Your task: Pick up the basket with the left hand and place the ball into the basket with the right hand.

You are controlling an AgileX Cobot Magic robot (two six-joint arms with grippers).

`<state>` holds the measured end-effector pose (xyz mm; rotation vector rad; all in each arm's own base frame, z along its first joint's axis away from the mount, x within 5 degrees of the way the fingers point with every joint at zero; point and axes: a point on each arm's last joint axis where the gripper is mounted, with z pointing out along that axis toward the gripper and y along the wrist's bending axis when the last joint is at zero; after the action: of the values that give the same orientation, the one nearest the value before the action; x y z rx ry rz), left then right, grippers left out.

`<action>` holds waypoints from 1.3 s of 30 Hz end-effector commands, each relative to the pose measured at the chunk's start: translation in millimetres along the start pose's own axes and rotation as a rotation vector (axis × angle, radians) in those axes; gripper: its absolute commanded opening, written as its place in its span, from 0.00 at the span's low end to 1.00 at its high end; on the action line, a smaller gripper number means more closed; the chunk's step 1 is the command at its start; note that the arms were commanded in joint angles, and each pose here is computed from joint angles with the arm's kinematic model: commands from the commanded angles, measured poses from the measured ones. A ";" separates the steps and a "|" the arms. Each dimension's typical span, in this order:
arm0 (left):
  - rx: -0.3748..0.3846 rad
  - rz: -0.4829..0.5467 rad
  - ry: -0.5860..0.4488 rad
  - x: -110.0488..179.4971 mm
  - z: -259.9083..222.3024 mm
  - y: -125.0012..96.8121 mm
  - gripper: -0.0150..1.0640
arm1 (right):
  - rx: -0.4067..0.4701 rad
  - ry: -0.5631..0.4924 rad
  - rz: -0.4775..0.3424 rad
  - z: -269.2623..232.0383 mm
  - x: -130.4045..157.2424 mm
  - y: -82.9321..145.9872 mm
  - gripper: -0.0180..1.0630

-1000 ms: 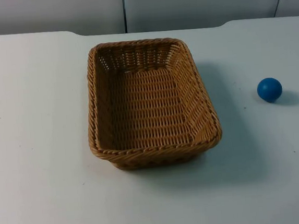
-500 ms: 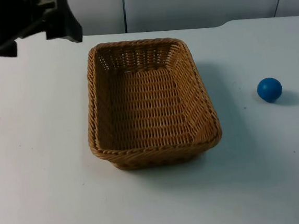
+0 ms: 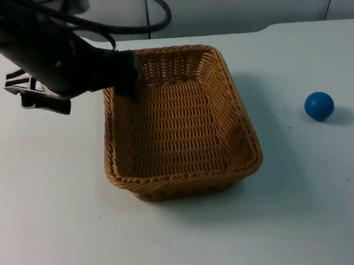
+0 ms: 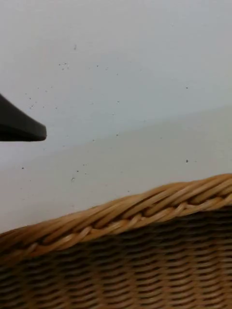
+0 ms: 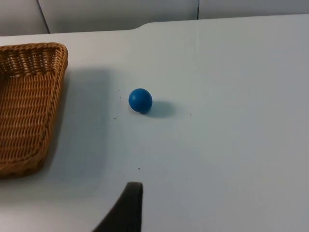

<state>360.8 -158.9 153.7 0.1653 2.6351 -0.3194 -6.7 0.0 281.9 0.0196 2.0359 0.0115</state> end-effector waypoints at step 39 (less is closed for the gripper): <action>-0.182 -0.098 0.118 -8.8 60.9 -16.2 0.01 | -0.004 -0.015 -0.001 -1.8 -1.2 0.0 0.94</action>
<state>395.9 -190.7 110.1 -0.0122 2.7499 -0.1375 -6.7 0.0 281.9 0.0196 2.0359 0.0115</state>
